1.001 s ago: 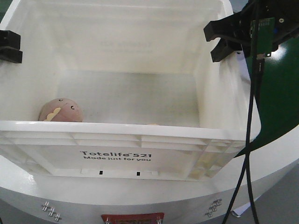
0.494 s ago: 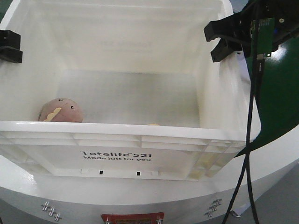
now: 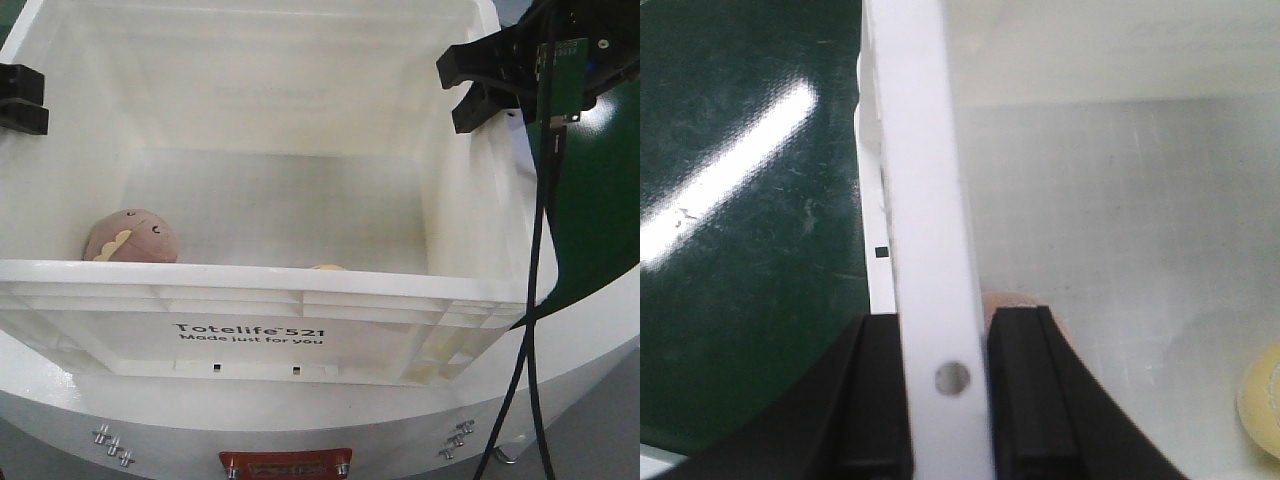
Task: Place moving items into box and shelve
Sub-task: 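Hold the crate raised while the base drives away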
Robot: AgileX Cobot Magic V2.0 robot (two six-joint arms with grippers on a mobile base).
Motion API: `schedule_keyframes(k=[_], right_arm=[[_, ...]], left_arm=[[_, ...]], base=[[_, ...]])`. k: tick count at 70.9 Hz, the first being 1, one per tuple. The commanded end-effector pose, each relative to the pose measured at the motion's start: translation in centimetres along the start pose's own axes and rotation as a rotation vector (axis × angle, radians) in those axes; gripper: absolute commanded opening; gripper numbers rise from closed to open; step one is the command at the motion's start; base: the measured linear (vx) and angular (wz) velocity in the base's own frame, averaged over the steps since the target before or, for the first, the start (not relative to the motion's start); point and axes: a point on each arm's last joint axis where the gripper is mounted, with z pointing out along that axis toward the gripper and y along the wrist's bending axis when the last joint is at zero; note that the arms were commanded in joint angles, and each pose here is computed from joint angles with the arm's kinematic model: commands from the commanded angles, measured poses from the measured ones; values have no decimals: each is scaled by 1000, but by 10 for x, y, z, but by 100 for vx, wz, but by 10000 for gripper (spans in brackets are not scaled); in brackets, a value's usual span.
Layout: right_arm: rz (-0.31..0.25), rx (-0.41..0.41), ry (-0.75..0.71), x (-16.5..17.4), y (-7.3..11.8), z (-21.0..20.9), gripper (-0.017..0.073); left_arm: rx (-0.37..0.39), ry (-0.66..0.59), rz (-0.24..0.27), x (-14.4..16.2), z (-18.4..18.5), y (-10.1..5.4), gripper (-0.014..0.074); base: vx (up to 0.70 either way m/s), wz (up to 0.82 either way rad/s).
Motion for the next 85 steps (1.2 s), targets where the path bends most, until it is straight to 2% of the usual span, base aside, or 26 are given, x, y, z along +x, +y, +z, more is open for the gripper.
schedule_keyframes(k=[1,42,85], right_arm=[[-24,-151,-174,-5,19,-34,-3],[-24,-151,-174,-5,19,-34,-3],[-24,-151,-174,-5,19,-34,-3]], left_arm=[[131,-220,-51,-17,-27,-17,-4],[131,-221,-51,-17,-27,-17,-4],[130,-221,-51,-17,-27,-17,-4]], base=[[-3,-1],[-9,3],[-12,20]])
